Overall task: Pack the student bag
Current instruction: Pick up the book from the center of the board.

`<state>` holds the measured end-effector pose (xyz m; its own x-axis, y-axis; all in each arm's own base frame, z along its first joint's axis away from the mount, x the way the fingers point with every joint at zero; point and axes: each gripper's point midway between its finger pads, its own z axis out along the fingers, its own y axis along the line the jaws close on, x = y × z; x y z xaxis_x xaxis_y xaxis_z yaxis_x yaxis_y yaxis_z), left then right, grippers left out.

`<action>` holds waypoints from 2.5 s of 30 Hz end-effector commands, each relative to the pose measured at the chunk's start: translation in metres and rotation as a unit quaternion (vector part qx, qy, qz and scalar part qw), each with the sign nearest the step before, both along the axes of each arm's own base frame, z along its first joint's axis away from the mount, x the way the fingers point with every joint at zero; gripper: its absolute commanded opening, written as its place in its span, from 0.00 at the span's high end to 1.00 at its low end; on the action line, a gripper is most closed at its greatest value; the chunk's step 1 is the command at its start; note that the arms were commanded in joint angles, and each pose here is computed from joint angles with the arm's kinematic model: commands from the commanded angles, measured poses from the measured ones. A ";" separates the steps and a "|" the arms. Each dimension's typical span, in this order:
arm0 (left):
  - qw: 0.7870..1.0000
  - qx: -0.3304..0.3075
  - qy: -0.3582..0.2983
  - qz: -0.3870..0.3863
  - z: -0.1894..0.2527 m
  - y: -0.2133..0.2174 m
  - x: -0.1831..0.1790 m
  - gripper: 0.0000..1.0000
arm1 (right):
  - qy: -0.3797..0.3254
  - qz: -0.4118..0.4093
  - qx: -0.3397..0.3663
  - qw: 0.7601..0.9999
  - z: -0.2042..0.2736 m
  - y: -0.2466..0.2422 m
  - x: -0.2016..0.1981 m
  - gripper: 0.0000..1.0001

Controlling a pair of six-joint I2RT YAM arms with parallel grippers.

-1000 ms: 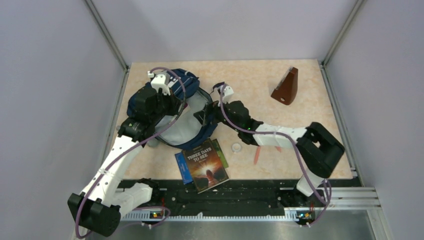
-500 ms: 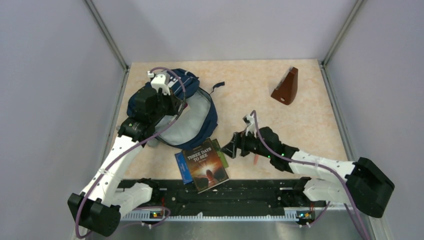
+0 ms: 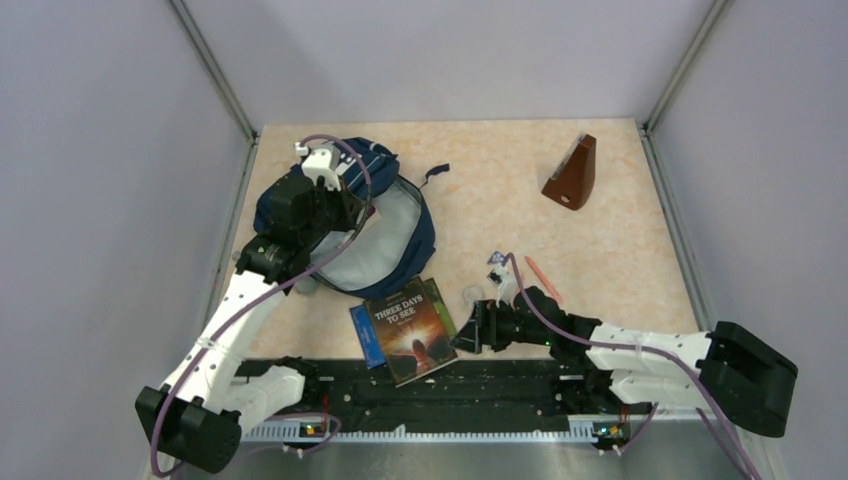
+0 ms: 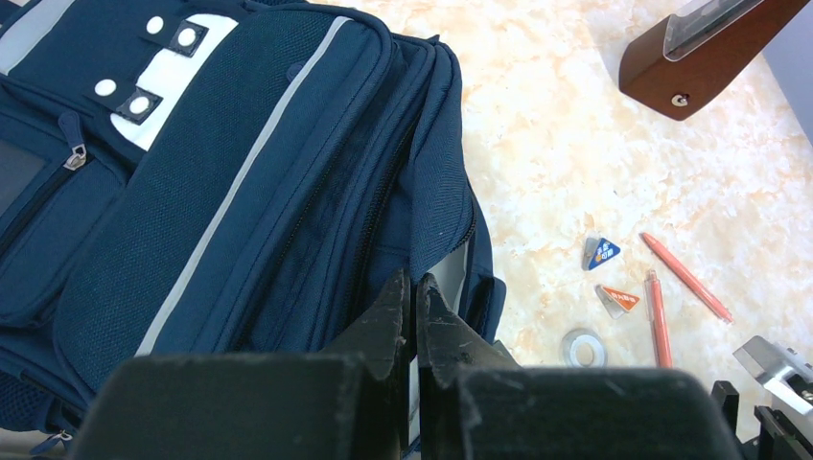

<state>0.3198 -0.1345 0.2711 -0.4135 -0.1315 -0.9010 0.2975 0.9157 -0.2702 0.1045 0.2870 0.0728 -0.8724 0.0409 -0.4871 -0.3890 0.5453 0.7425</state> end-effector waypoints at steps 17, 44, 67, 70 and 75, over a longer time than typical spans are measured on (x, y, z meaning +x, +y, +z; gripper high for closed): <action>0.997 -0.045 -0.067 -0.019 0.042 -0.012 0.003 1.00 | 0.092 -0.137 0.056 0.985 -0.012 0.027 -0.026 0.26; 0.996 -0.049 -0.066 -0.021 0.040 -0.013 0.003 1.00 | 0.121 -0.218 0.080 0.965 -0.038 0.050 -0.018 0.51; 0.997 -0.045 -0.064 -0.018 0.037 -0.012 0.005 1.00 | -0.025 -0.240 0.093 0.966 0.018 0.050 0.015 0.74; 0.997 -0.044 -0.064 -0.017 0.037 -0.011 0.005 1.00 | -0.050 -0.229 0.091 0.968 0.027 0.052 0.017 0.76; 0.997 -0.043 -0.065 -0.015 0.038 -0.011 0.005 1.00 | -0.063 -0.212 0.100 0.970 0.035 0.057 0.015 0.95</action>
<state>0.3180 -0.1385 0.2668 -0.4298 -0.1483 -0.8907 0.3034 0.9053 -0.2971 0.1124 0.3263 0.0644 -0.7336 0.4355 -0.5218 -0.1867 0.6091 0.7708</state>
